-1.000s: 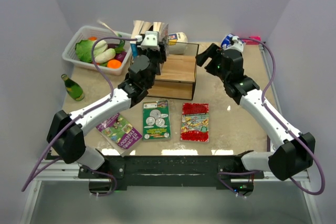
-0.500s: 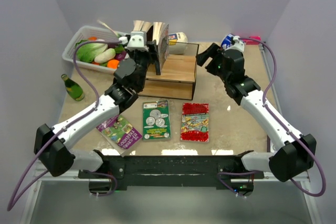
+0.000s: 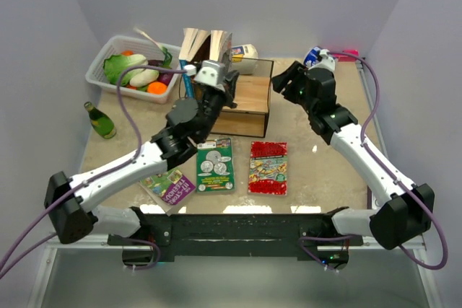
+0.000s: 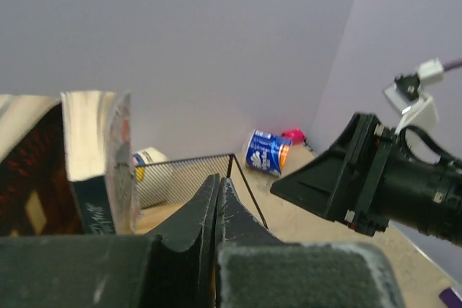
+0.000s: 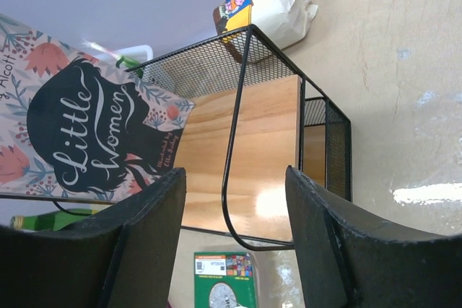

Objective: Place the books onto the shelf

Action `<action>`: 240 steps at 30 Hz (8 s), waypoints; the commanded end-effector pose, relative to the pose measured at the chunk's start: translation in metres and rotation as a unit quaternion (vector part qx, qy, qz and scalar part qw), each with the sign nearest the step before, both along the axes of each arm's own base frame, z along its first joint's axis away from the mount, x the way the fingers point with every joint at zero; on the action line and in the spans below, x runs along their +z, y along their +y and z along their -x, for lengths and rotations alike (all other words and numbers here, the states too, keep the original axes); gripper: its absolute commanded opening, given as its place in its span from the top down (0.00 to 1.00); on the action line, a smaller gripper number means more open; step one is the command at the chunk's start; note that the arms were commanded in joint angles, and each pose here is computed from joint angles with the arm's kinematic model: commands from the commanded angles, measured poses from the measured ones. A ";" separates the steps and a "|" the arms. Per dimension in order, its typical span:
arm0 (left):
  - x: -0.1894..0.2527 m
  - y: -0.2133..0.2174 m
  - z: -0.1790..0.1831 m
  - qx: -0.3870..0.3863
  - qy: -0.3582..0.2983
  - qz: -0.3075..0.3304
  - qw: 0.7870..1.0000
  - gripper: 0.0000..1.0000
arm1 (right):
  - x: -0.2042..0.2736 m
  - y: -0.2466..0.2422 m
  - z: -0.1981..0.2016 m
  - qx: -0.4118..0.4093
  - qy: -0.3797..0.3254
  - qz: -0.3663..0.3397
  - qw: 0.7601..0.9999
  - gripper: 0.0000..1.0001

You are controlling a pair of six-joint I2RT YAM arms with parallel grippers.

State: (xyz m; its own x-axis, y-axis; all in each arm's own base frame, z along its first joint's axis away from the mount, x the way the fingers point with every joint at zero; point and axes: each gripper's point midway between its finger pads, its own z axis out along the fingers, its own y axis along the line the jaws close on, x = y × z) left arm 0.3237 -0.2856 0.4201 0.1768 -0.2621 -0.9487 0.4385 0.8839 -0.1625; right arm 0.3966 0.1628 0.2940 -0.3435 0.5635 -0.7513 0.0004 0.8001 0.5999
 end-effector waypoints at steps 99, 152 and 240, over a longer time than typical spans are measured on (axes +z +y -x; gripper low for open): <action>-0.213 0.079 -0.176 0.372 0.208 -0.224 0.877 0.75 | -0.029 0.030 -0.028 0.043 0.022 -0.010 0.999 0.67; -0.139 0.013 -0.129 0.179 0.162 -0.127 0.962 0.67 | -0.025 0.030 -0.026 0.045 0.018 -0.016 0.999 0.64; -0.192 0.138 -0.083 0.151 0.231 0.246 0.929 1.00 | -0.006 0.030 -0.017 0.052 -0.006 -0.033 0.998 0.71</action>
